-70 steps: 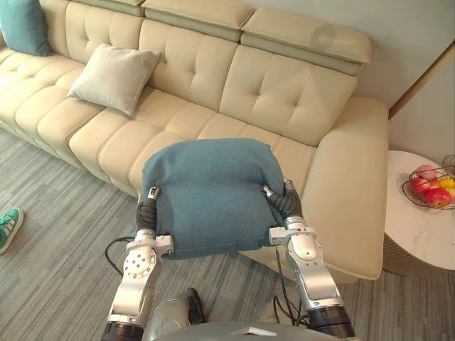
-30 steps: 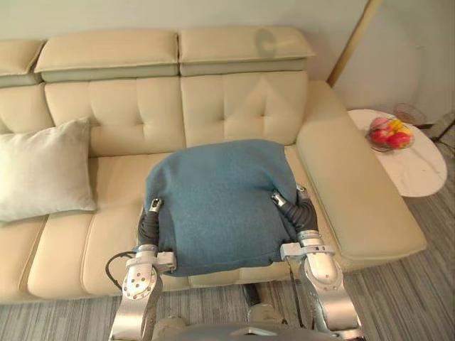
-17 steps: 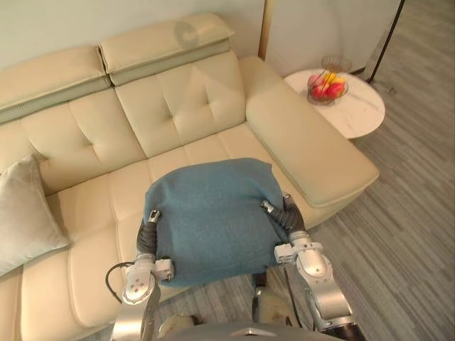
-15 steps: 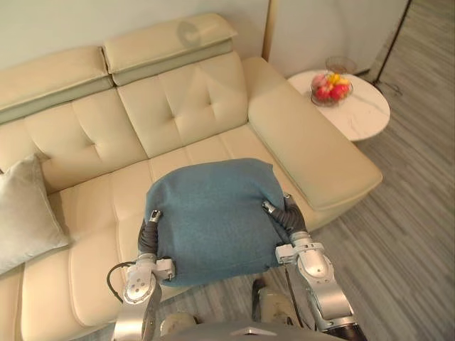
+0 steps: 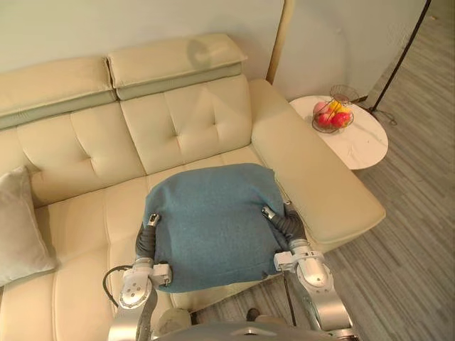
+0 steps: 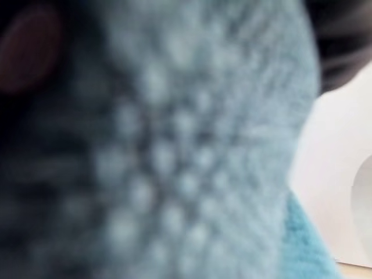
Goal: Pick up cushions and gather them together orderly.
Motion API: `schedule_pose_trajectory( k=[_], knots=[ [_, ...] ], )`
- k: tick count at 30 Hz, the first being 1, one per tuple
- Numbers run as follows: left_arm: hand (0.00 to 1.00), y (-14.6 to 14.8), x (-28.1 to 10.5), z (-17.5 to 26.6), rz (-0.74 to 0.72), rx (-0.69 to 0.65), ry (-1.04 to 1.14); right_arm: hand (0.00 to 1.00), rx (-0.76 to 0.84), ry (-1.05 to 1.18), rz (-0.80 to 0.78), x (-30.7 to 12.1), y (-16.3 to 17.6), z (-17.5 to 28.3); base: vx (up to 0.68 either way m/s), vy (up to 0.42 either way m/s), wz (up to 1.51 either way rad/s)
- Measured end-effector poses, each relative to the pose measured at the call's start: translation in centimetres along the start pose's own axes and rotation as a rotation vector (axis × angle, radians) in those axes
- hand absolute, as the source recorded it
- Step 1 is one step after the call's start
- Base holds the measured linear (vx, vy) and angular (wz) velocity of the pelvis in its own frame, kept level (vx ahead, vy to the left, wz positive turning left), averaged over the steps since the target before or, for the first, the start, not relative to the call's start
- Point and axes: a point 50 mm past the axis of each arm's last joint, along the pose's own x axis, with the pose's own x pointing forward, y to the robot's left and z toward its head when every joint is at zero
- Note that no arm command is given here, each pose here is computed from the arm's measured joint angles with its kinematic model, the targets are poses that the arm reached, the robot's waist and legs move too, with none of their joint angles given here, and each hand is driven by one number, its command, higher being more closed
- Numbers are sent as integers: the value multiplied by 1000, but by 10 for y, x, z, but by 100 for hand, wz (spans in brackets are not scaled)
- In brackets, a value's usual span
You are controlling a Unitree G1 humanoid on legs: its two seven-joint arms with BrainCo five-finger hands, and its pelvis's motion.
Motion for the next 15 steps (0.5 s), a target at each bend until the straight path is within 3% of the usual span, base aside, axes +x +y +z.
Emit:
schedule_pose_trajectory(
  k=[15],
  knots=[
    [100, -3, 11, 12, 6, 1, -51, 100, -52, 10, -15, 16, 1, -4, -13, -1, 24]
  ],
)
